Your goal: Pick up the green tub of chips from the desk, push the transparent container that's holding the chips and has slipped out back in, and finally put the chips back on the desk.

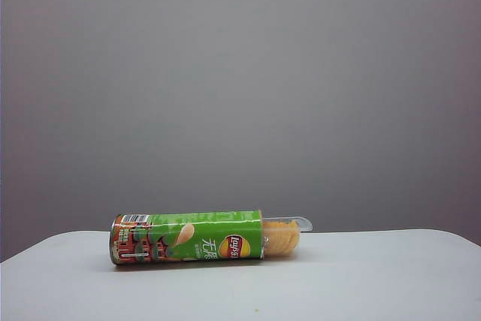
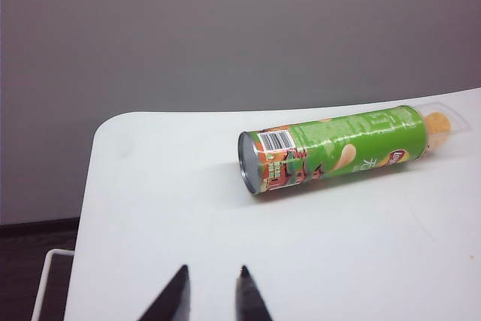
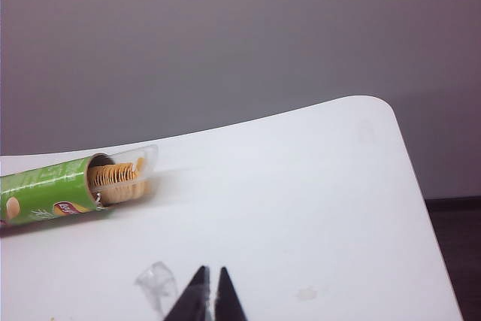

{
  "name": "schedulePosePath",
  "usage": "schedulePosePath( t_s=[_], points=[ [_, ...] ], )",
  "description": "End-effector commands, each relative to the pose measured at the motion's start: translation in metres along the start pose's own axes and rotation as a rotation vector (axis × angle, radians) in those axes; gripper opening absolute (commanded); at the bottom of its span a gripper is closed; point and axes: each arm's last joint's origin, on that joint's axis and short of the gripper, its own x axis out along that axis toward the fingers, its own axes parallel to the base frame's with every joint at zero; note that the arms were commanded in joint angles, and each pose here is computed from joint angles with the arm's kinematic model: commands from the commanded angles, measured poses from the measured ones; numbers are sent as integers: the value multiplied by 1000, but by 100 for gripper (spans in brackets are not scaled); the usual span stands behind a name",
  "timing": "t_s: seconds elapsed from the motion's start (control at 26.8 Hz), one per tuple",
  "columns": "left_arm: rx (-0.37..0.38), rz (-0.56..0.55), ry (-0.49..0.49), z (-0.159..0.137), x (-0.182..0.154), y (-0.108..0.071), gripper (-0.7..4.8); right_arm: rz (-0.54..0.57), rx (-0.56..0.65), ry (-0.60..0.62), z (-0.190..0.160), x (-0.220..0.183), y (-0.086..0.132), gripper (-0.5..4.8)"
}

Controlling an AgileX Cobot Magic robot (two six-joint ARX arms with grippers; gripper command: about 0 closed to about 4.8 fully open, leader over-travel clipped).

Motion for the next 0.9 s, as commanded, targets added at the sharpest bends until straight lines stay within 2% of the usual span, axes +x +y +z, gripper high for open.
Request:
schedulePosePath(
  t_s=[0.04,0.11,0.19,0.41,0.45,0.52,0.6,0.67,0.78,0.9],
  points=[
    [-5,31,-4,1,0,1,79,1,-1,-4,-1,1,0,11],
    [-12,64,-4,1,0,2,54,4,0,-1,-1,1,0,7],
    [-14,84,-4,1,0,2,-3,4,-1,-1,-1,1,0,-5],
    [-27,86,-23,3,0,3,-6,0,-2,-5,-1,1,0,-5],
    [-46,80,-43,4,0,2,-6,1,0,-6,-1,1,0,-5],
    [-161,21,-149,15,-1,1,-6,2,18,-12,0,1,0,-5],
    [-195,-23,-278,27,-4,0,-6,2,70,-23,2,0,0,-5],
    [-188,-26,-406,44,-10,0,-6,4,114,-43,4,0,1,-5],
    [-204,73,-395,69,-18,2,-6,-35,124,-68,12,-3,2,-5],
    [-57,119,-345,109,-15,2,-6,-80,127,-96,28,-6,5,-5]
  ],
)
